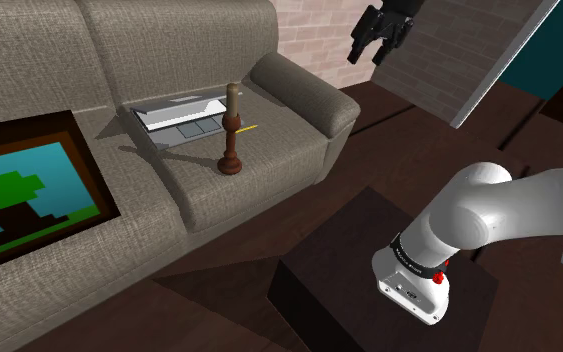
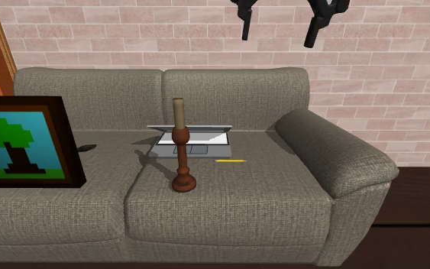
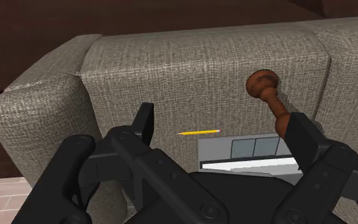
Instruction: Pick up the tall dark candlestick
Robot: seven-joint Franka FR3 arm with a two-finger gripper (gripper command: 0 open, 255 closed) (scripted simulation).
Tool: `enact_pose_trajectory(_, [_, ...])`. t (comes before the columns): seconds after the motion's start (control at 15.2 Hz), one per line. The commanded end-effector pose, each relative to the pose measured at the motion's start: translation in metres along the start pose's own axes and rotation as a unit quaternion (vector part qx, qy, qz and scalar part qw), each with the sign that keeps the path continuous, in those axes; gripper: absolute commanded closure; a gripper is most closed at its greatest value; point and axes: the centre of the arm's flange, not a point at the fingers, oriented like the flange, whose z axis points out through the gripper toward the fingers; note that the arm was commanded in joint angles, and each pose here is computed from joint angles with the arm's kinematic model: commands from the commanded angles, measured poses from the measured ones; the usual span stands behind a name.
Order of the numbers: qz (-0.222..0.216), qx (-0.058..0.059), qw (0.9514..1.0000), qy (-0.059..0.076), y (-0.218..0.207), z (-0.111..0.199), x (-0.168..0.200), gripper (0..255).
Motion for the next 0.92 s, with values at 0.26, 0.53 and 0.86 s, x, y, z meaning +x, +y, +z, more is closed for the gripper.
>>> enact_pose_trajectory(0.26, [-0.048, -0.029, 0.9978, -0.036, -0.034, 0.024, 0.051, 0])
enact_pose_trajectory(0.53, [-0.095, -0.058, 0.9912, -0.073, -0.071, 0.054, 0.097, 0])
enact_pose_trajectory(0.86, [-0.153, -0.093, 0.9767, -0.118, -0.120, 0.099, 0.146, 0])
